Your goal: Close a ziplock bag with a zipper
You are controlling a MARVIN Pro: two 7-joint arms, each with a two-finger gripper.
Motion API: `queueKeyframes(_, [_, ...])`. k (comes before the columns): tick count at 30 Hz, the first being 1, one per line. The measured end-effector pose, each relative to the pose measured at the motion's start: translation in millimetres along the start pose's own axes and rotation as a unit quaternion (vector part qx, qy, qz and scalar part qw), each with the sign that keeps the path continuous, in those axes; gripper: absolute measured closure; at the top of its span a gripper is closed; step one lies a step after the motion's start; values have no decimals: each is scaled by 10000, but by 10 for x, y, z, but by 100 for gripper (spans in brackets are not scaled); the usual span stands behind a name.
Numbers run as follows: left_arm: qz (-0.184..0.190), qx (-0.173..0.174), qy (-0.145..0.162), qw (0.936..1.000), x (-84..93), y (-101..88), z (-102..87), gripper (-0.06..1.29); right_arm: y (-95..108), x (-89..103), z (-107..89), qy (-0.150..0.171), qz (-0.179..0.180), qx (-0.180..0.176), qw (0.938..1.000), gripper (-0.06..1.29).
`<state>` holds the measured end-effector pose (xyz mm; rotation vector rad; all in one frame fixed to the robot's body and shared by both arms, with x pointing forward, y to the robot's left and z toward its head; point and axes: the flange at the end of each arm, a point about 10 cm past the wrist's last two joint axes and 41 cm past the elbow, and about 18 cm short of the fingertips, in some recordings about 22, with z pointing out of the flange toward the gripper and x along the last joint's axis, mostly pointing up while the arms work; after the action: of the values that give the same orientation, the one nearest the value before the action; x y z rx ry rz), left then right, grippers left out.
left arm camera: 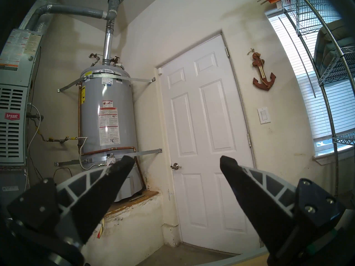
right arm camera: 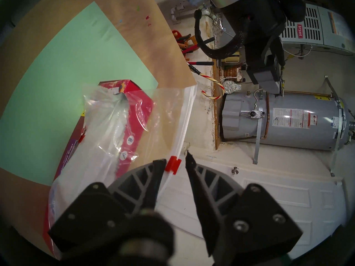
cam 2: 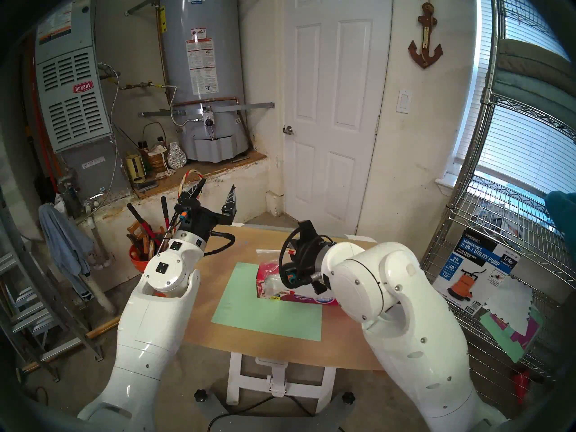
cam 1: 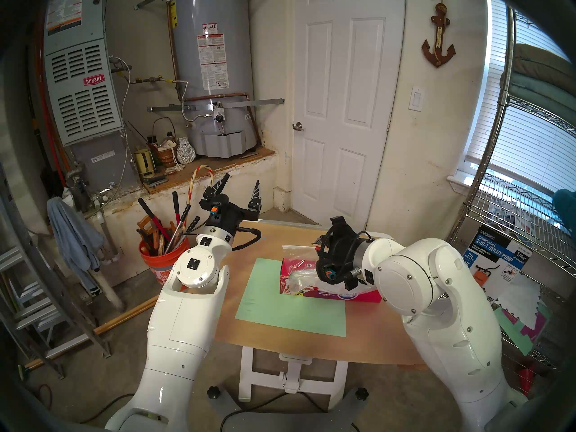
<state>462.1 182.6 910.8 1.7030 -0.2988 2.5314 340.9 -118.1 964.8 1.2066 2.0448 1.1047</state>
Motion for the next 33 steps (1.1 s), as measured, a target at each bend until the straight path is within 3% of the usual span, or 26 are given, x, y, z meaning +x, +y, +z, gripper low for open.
queueKeyframes(7, [0, 0, 0, 10000, 0, 0, 0, -4, 0, -5, 9, -5, 39, 58, 10000, 75])
queueKeyframes(11, [0, 0, 0, 10000, 0, 0, 0, -4, -5, -6, 19, -8, 60, 88, 9999, 58])
queueKeyframes(14, [0, 0, 0, 10000, 0, 0, 0, -4, -8, -5, 26, -8, 69, 98, 9999, 66])
queueKeyframes(19, [0, 0, 0, 10000, 0, 0, 0, -4, -10, 3, 39, -9, 73, 109, 9999, 64])
queueKeyframes(23, [0, 0, 0, 10000, 0, 0, 0, -4, -6, 6, 48, -16, 74, 111, 9999, 91])
queueKeyframes(33, [0, 0, 0, 10000, 0, 0, 0, -4, 19, -9, 63, -18, 151, 152, 9998, 90])
